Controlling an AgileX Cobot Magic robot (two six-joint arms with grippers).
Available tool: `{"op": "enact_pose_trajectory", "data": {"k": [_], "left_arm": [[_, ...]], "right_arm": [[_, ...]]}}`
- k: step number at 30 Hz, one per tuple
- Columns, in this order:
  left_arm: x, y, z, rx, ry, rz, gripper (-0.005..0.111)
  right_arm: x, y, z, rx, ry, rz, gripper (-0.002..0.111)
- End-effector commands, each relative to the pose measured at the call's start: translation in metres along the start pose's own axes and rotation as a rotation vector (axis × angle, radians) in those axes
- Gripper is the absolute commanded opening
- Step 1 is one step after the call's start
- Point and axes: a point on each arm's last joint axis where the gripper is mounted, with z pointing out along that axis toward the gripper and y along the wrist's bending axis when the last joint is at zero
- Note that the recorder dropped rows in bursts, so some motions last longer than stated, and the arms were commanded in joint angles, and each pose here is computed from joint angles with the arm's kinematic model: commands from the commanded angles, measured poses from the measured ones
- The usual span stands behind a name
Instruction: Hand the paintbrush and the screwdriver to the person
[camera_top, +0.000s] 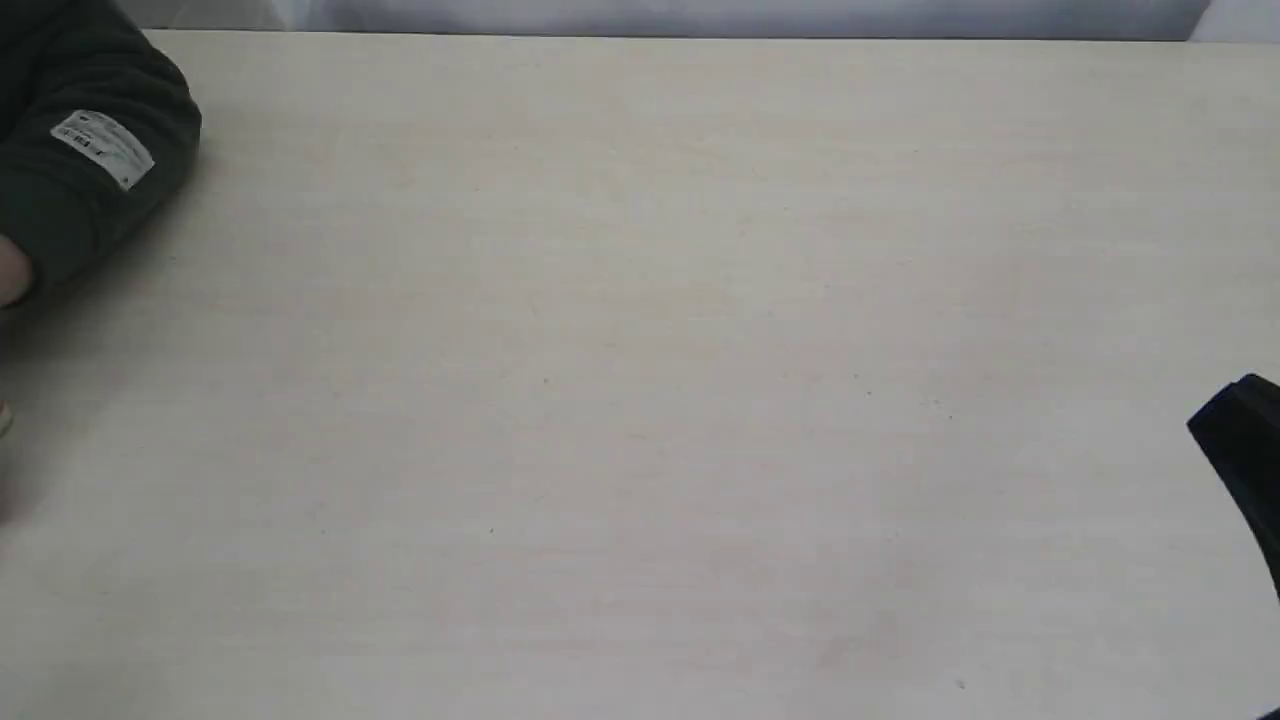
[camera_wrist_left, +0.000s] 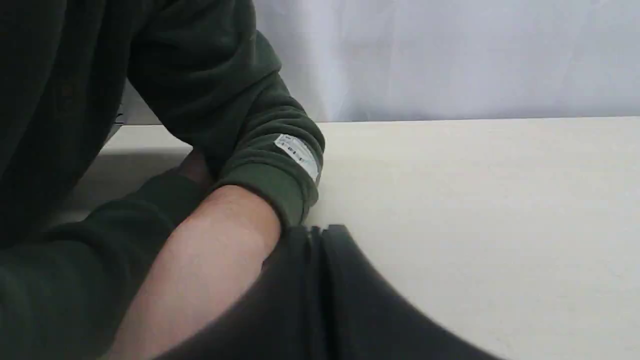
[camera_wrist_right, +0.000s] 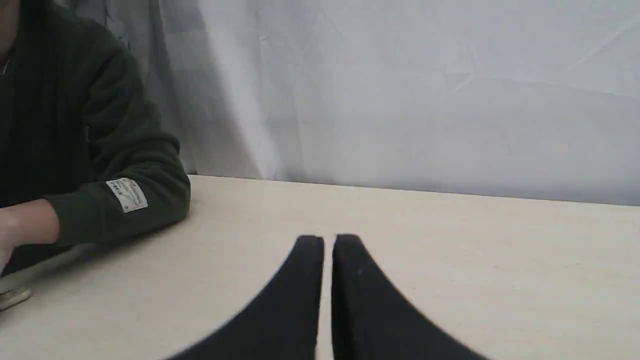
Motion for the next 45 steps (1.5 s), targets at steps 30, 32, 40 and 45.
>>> {"op": "enact_pose_trajectory", "data": {"k": [30,32,40,45], "left_arm": [[0.000,0.000,0.000,0.003,-0.003,-0.005,0.000],[0.000,0.000,0.000,0.003,-0.003,-0.005,0.000],[0.000,0.000,0.000,0.003,-0.005,-0.003,0.000],[0.000,0.000,0.000,0.003,-0.005,-0.003,0.000]], "right_arm": [[0.008,-0.020,-0.004,0.335,0.081,-0.171,0.004],[0.007,-0.023,-0.005,0.389,0.078,-0.179,0.004],[0.009,-0.031,-0.009,0.558,0.101,-0.180,0.004],[0.013,-0.034,-0.011,0.601,0.145,-0.162,0.004]]}}
